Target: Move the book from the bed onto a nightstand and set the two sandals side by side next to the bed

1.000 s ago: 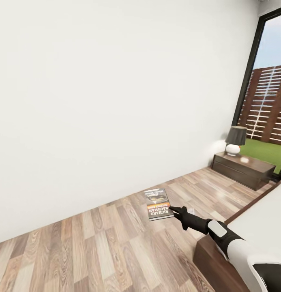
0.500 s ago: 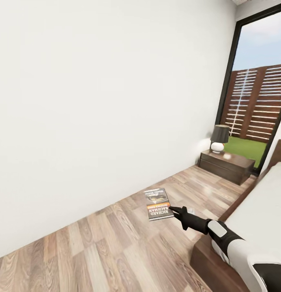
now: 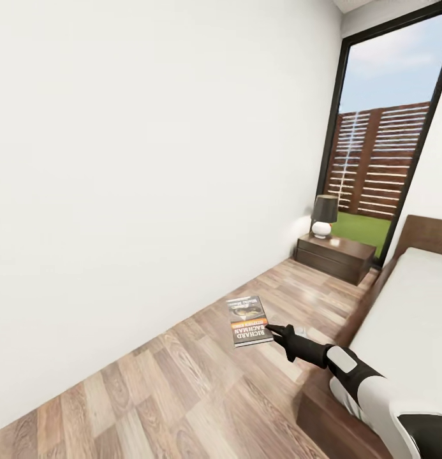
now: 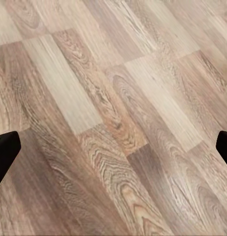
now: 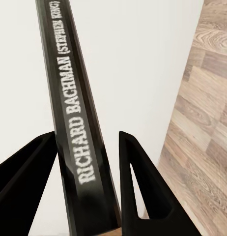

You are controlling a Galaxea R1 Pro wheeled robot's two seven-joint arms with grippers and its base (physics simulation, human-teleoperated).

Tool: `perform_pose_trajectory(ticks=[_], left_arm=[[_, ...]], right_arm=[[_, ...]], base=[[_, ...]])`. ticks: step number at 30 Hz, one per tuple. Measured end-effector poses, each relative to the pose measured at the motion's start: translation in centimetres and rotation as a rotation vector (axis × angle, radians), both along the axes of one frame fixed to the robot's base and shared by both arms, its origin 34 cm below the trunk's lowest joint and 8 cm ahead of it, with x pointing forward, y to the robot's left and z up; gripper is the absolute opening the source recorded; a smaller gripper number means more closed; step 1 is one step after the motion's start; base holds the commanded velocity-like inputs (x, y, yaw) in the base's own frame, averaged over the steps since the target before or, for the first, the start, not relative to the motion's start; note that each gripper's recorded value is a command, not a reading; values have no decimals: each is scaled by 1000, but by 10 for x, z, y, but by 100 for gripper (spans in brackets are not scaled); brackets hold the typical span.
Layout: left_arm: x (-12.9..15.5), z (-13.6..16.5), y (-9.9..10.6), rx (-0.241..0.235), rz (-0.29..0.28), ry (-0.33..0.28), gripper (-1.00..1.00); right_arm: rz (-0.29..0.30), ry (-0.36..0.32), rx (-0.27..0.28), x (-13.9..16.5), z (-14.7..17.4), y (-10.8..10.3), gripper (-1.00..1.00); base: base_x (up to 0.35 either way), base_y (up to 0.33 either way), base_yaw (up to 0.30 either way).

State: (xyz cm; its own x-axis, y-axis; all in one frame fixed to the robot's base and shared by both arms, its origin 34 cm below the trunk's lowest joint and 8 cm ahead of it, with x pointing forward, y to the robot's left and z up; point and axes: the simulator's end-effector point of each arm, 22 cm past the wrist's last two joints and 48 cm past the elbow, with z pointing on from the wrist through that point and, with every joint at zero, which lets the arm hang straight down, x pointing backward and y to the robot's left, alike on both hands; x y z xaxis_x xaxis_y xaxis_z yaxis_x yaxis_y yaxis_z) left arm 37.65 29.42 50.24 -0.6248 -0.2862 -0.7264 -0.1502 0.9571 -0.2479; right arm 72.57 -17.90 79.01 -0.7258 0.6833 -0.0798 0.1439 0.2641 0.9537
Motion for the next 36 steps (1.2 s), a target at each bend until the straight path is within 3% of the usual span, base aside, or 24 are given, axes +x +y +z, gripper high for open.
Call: perform_pose_trajectory(ticks=[36], left_arm=[[0,0,1,2,0,0,100]], right_arm=[[0,0,0,0,0,0,-100]], base=[[213,212,-200]])
